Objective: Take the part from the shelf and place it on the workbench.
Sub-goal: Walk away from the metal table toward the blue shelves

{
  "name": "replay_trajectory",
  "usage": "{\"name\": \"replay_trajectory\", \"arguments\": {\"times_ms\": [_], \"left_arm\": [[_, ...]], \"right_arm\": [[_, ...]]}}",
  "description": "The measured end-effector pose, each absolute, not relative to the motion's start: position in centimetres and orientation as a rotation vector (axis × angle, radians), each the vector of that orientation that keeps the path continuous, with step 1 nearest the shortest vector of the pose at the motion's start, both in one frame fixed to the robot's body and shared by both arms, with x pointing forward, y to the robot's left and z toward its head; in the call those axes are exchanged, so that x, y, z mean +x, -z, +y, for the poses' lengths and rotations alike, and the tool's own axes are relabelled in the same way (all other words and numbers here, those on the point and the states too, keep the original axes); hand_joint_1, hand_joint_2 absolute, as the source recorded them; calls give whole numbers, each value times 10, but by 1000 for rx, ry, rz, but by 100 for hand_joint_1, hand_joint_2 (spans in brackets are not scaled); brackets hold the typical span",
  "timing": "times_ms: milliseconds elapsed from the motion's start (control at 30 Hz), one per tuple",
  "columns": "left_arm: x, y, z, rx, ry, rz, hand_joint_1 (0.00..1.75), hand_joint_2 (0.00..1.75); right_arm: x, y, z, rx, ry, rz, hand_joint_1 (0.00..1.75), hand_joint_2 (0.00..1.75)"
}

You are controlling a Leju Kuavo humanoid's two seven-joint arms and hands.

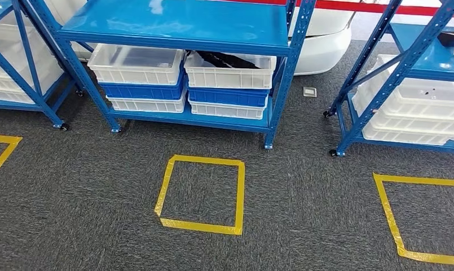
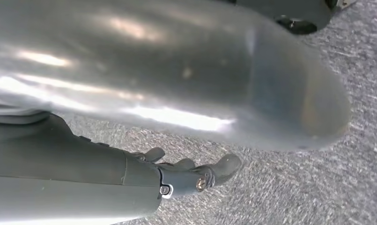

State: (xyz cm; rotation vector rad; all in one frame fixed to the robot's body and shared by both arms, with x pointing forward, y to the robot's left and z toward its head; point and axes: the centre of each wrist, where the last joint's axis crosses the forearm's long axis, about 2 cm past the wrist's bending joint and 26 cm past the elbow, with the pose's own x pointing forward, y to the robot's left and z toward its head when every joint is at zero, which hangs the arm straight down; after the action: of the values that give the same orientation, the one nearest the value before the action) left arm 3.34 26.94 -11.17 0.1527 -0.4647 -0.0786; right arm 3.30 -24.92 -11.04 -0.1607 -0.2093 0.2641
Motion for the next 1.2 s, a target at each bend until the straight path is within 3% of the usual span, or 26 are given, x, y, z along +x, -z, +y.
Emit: {"name": "replay_trajectory", "arguments": {"times_ms": [1200], "left_arm": [[33,112,269,161,71,-464,0,0]], "right_arm": [[36,110,-250,-163,-277,-217,0,0]]}}
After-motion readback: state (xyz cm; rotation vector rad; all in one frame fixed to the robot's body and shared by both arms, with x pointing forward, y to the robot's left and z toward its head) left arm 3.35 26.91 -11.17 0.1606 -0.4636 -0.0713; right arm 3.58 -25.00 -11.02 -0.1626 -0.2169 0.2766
